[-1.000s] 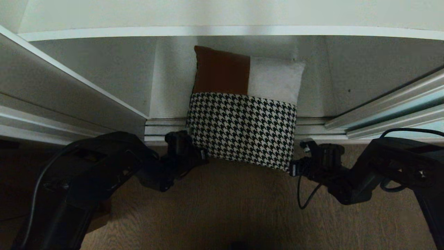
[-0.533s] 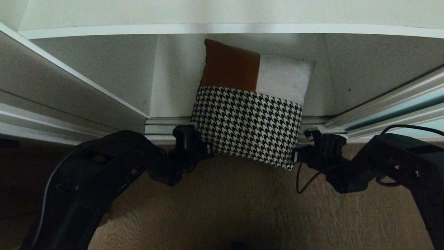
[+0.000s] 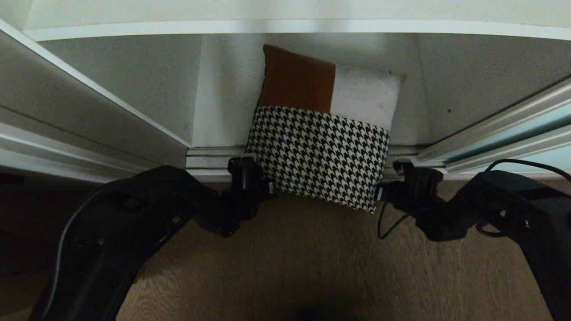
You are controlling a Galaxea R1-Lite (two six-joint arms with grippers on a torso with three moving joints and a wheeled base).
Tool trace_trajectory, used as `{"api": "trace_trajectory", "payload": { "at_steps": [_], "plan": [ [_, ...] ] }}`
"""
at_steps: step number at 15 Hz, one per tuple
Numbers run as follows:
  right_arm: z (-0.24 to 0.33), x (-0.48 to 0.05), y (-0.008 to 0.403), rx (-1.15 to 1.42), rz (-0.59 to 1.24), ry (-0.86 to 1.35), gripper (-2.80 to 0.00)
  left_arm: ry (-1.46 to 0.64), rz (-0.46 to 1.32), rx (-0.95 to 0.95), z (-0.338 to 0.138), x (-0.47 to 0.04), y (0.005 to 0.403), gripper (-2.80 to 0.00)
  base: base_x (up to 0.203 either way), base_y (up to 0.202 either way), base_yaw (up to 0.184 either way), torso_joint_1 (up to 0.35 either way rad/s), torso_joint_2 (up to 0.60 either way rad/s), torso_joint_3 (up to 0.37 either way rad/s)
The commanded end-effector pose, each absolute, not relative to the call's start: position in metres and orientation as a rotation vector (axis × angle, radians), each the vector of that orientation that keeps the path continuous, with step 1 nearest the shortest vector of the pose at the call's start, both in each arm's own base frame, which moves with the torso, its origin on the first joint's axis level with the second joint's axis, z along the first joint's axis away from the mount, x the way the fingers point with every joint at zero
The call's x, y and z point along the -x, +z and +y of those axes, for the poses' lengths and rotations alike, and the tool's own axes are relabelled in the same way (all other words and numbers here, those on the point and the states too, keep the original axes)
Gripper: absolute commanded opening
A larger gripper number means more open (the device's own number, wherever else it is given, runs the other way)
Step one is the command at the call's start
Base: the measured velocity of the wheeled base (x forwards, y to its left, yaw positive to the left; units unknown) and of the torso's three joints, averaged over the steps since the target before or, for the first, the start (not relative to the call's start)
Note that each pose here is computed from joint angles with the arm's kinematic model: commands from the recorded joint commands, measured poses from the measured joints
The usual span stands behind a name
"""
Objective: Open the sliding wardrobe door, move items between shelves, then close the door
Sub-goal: Place the pillow on the lower shelf
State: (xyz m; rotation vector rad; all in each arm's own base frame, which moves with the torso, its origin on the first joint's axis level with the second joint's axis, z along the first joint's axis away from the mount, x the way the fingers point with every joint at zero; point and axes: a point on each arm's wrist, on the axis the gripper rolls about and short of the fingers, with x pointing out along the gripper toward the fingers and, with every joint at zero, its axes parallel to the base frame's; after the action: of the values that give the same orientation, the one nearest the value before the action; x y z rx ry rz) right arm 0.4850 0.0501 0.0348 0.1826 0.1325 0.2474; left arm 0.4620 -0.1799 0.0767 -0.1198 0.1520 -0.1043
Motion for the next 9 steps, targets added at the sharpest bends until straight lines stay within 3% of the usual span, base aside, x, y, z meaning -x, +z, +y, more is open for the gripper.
{"api": "trace_trajectory", "payload": {
  "at_steps": [1, 5, 9],
  "plan": [
    [0.050, -0.481, 0.050, -0.188, 0.098, 0.253, -2.80, -0.147, -0.058, 0.193, -0.189, -0.449, 0.134, -2.80, 0.000, 0.000, 0.000, 0.000, 0.00, 0.000],
    [0.051, -0.460, 0.053, -0.185, 0.113, 0.271, -2.80, -0.195, -0.035, 0.187, -0.199, -0.418, 0.140, -2.80, 0.000, 0.000, 0.000, -0.004, -0.01, 0.007],
    [0.055, -0.462, 0.059, -0.183, 0.069, 0.288, -2.80, -0.201, -0.054, 0.188, -0.203, -0.421, 0.143, -2.80, 0.000, 0.000, 0.000, 0.000, 0.00, 0.000]
  ]
}}
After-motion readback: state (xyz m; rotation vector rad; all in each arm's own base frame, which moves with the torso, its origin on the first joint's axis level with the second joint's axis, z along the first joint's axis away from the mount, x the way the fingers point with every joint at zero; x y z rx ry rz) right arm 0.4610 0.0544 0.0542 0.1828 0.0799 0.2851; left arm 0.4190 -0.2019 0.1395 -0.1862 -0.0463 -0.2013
